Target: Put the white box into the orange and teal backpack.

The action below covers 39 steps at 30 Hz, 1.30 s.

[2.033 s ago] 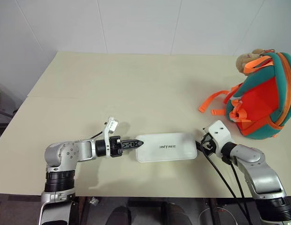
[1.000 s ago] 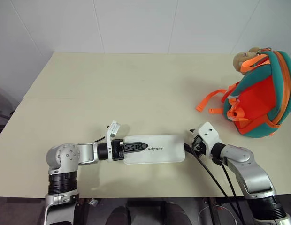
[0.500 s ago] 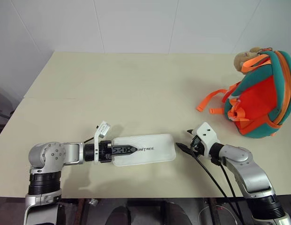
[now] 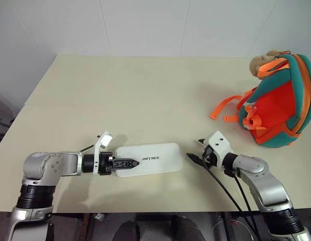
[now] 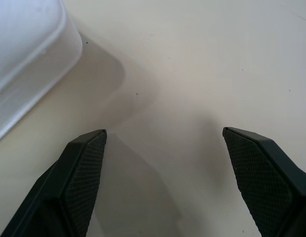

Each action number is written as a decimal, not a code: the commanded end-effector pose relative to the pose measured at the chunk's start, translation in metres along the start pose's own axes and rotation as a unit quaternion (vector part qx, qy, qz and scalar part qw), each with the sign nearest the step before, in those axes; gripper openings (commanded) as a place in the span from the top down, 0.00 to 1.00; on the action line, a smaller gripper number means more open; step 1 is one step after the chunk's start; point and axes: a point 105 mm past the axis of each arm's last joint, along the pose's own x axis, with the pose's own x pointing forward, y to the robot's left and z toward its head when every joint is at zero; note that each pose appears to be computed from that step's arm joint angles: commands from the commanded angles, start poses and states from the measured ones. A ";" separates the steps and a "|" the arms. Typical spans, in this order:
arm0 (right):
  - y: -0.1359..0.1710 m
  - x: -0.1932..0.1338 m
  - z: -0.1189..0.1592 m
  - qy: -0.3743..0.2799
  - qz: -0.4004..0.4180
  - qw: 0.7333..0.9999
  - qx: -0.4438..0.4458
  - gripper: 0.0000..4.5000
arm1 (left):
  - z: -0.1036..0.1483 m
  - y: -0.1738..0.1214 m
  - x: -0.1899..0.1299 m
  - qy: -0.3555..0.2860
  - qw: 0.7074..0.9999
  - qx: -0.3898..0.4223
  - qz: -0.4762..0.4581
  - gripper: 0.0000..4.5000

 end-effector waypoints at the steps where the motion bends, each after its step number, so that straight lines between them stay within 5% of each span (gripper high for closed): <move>1: -0.001 0.000 0.010 -0.018 0.003 1.000 -0.012 0.00 | 0.006 0.006 -0.006 -0.008 1.000 0.008 0.011 0.12; 13: 0.000 -0.001 0.010 -0.017 0.002 1.000 -0.012 0.00 | 0.019 0.000 -0.004 -0.057 0.997 -0.028 -0.040 0.12; 24: -0.001 -0.004 0.009 -0.016 0.001 1.000 -0.013 0.00 | 0.022 -0.005 -0.001 -0.071 0.994 -0.048 -0.061 0.71; 39: -0.017 -0.021 0.020 -0.021 -0.029 0.999 -0.031 0.00 | 0.067 -0.019 -0.019 -0.191 0.977 -0.029 -0.087 0.71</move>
